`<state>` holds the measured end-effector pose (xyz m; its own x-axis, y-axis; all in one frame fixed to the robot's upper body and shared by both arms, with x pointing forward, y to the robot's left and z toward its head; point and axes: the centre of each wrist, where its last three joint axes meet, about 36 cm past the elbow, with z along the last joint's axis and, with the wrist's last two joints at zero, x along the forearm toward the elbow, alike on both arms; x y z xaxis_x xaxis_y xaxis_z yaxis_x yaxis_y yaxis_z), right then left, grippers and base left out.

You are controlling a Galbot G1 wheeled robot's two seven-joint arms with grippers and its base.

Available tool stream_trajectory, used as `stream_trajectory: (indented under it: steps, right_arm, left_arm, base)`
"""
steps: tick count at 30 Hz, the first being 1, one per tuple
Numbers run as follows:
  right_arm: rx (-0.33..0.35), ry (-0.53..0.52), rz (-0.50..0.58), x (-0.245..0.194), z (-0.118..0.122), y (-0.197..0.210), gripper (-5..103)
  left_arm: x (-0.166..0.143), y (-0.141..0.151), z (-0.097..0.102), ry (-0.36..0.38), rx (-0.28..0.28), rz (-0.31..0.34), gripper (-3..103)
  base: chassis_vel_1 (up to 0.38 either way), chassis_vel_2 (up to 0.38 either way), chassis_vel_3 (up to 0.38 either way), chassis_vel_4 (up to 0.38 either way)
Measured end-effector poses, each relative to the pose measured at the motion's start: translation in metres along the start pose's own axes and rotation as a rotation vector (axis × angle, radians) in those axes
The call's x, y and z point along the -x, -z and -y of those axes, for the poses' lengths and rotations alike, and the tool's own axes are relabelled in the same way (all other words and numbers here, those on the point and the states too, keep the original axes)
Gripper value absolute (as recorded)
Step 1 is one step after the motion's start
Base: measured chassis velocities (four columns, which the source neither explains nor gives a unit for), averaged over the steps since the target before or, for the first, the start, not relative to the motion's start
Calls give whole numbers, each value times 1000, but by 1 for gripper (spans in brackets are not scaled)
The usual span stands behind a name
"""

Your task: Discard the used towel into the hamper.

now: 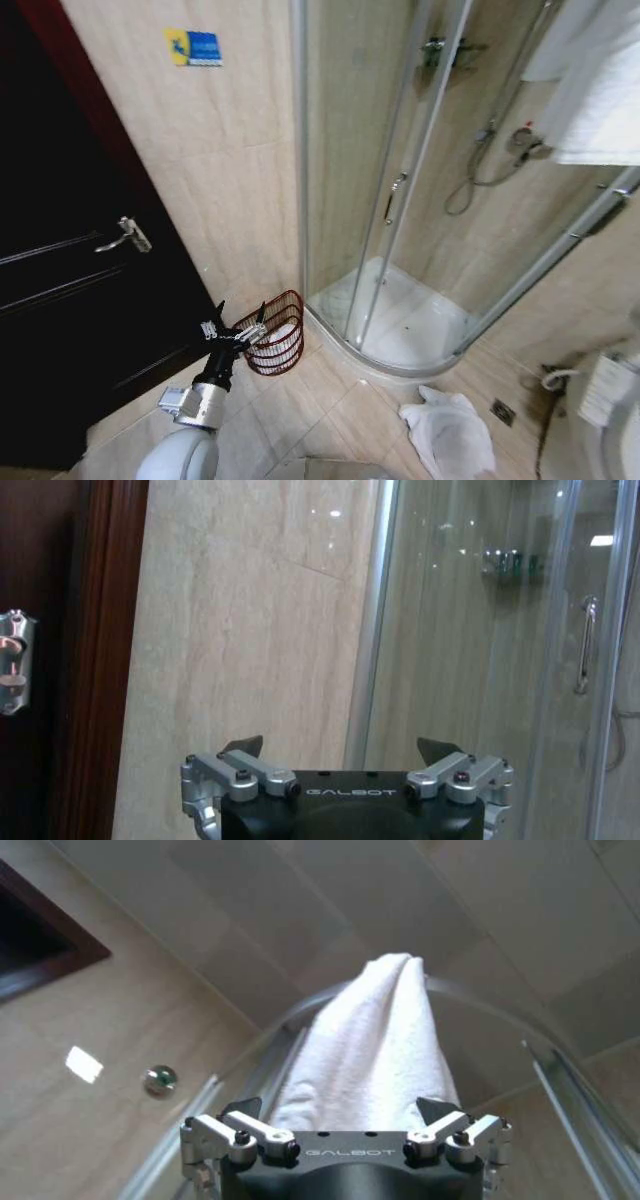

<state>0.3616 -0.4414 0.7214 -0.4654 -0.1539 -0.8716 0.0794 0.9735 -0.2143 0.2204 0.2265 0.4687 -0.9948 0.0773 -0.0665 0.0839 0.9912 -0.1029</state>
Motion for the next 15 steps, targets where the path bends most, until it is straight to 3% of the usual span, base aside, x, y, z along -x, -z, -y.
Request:
stream_trajectory:
  steps: [9, 15]
  right_arm:
    - [13, -39, 30, 60, 12, 7, 100]
    - [94, -70, 4, 87, 8, 16, 100]
  left_arm:
    - [0, 0, 0, 0, 0, 0, 100]
    - [0, 0, 0, 0, 0, 0, 100]
  base:
    - [0, 0, 0, 0]
    - [0, 0, 0, 0]
